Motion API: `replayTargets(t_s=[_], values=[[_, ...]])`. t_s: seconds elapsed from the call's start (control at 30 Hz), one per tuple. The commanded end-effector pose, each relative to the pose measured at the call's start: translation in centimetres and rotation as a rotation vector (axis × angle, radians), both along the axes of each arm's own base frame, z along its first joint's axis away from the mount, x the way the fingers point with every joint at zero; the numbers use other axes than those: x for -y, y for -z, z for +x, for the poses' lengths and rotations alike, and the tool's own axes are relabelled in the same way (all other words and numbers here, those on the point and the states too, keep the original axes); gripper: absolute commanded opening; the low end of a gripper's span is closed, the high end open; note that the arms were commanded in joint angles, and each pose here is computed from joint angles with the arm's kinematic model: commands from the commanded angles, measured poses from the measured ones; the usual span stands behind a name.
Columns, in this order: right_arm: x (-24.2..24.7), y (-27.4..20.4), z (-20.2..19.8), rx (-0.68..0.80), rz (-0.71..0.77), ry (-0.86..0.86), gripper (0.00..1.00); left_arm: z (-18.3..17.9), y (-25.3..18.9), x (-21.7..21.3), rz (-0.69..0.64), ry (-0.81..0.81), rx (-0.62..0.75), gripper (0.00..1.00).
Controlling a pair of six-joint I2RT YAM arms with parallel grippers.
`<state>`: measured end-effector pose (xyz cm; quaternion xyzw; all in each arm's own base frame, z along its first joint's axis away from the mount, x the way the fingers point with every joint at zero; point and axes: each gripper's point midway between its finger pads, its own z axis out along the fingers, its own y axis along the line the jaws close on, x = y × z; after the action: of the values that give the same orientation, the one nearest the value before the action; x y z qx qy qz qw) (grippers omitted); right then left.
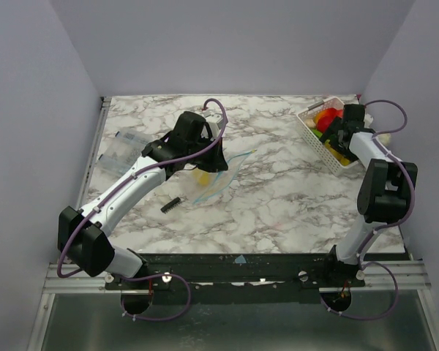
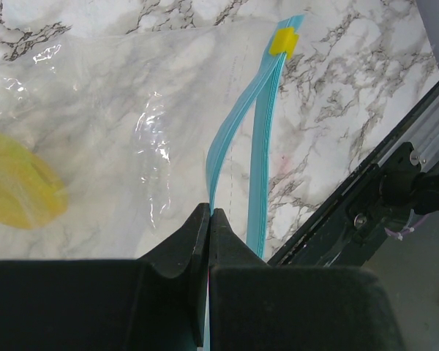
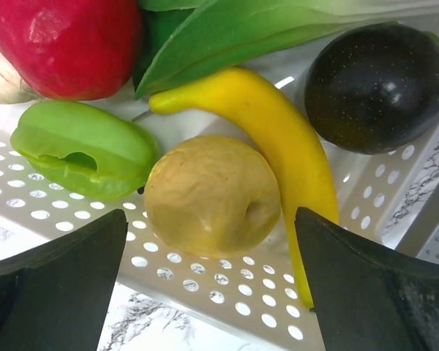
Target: Place the food in the zip-top bag and seal the zipper
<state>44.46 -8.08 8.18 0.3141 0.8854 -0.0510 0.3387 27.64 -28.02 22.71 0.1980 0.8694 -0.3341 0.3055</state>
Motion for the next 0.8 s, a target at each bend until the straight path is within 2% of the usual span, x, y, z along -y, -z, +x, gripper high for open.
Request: replayTargets(t_s=[0.0,0.13,0.27,0.77], values=[[0.2,1.0,0.4,-0.027,-0.004,0.003,1.00,0.0,-0.7,0.3,-0.030,0.014,0.003,0.00],[0.1,1.7,0.4,-0.039,0.004,0.004,0.98,0.1,-0.6,0.2,-0.022,0.008,0.006,0.00],[-0.1,1.8,0.4,-0.042,0.013,-0.005,0.93,0.0,-0.5,0.4,-0.027,0.016,-0.005,0.00],[0.0,-3.2,0.2,0.075,-0.021,-0.018,0.46,0.0,-0.3,0.5,-0.027,0.020,-0.012,0.00]])
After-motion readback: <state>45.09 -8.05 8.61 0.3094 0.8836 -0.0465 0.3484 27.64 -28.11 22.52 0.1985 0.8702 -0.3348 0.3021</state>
